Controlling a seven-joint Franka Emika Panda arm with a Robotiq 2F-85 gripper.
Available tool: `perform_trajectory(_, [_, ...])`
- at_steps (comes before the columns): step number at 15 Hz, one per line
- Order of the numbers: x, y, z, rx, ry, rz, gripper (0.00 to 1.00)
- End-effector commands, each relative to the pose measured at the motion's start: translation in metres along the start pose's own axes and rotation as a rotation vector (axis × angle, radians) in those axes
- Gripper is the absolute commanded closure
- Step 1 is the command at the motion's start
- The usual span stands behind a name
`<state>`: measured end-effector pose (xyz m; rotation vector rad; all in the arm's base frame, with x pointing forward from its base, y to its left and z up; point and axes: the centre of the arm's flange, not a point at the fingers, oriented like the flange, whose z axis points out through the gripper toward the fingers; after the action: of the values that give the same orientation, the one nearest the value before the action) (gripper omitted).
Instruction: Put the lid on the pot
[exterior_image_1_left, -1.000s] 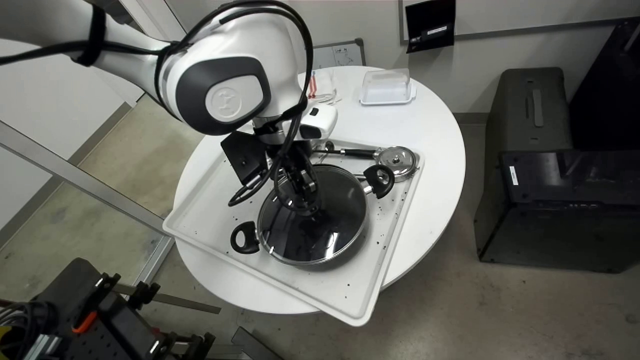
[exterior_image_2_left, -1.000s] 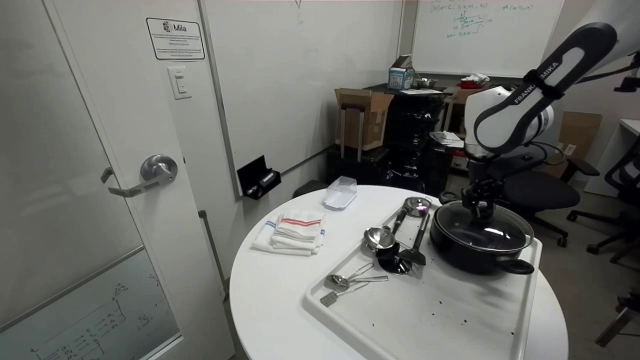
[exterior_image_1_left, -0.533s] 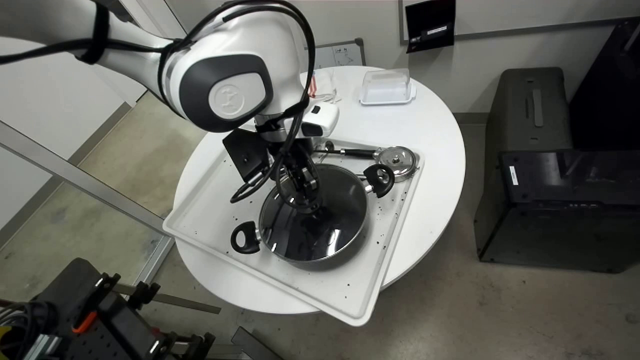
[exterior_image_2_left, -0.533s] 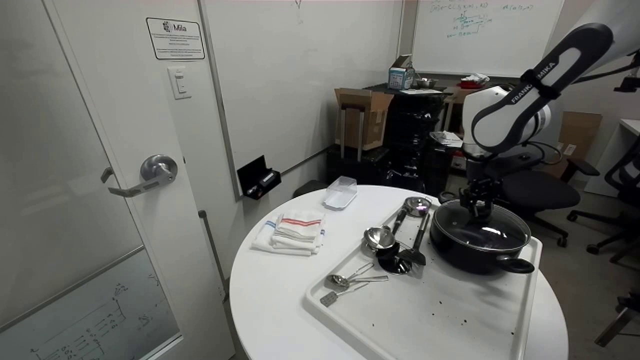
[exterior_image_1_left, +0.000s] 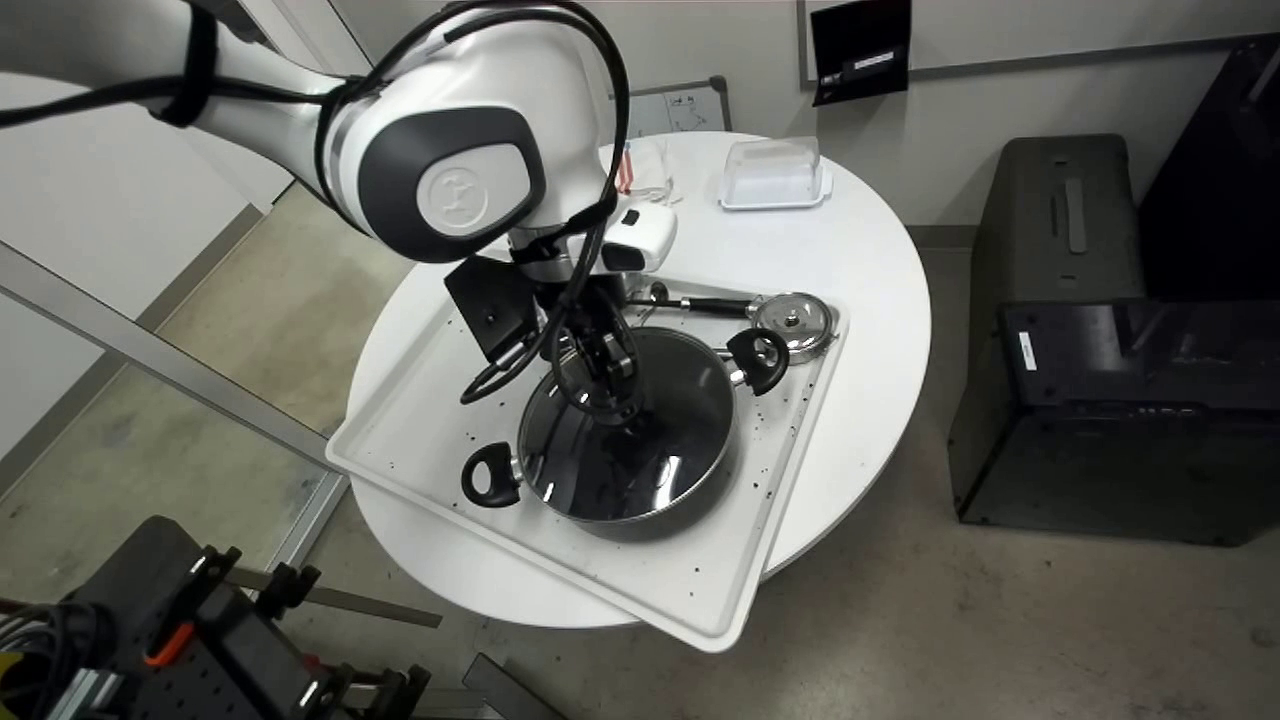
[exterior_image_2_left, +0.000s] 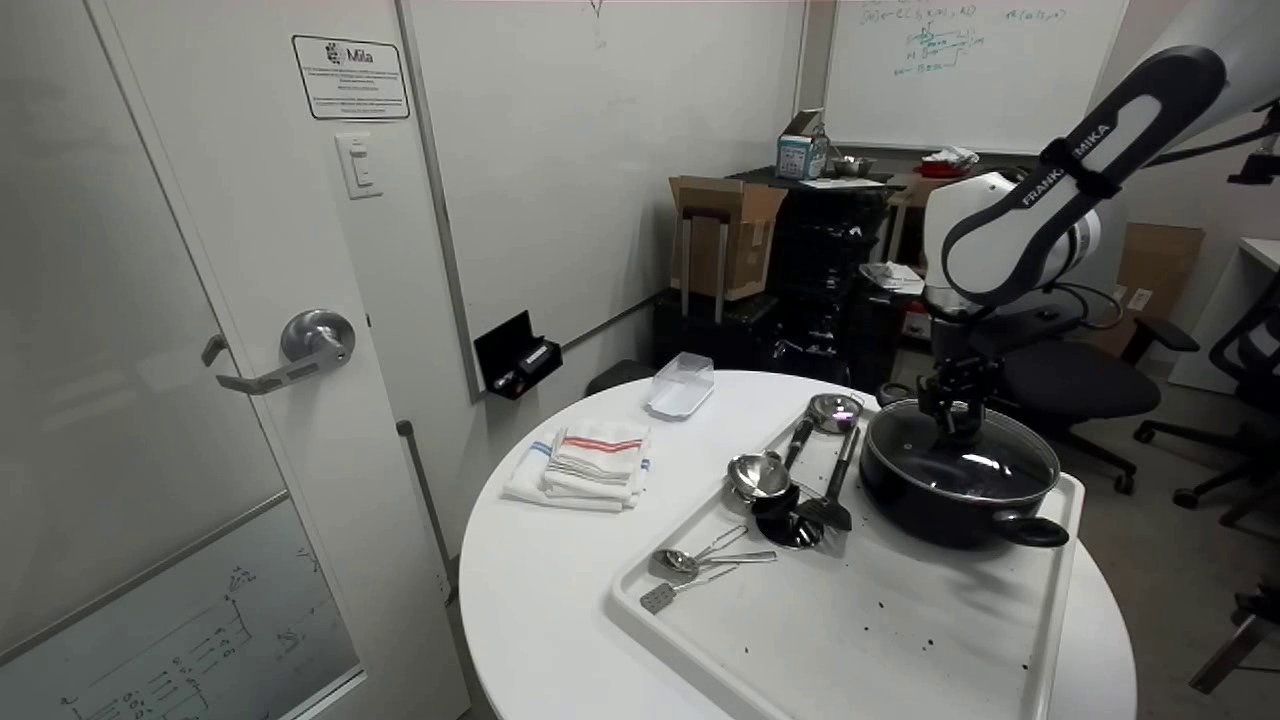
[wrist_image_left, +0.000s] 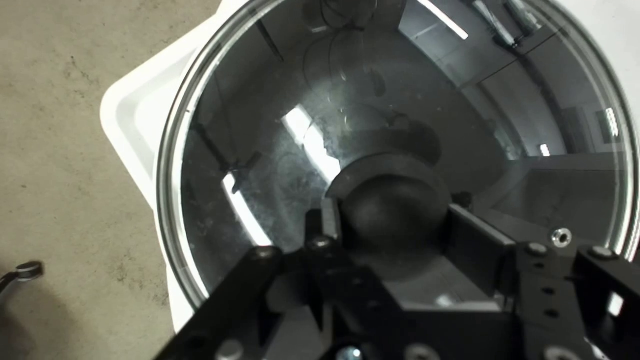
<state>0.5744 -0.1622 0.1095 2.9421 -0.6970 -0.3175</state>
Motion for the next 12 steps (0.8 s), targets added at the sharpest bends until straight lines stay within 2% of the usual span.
perform_trajectory(1, [0.0064,-0.0053,-0.0065,0.024,0.002,0.022,0.73])
perform_trajectory(4, [0.0061,-0.0055,-0.0062,0.023,0.0,0.021,0.73])
perform_trajectory(6, [0.0057,-0.0055,-0.0063,0.024,-0.001,0.021,0.23])
perform_trajectory(7, [0.0056,-0.0056,-0.0067,0.025,-0.001,0.022,0.22])
perform_trajectory(10, [0.0072,-0.0072,-0.0106,0.03,0.006,0.021,0.02])
perform_trajectory(12, [0.0073,-0.0084,-0.0124,0.033,0.01,0.019,0.0])
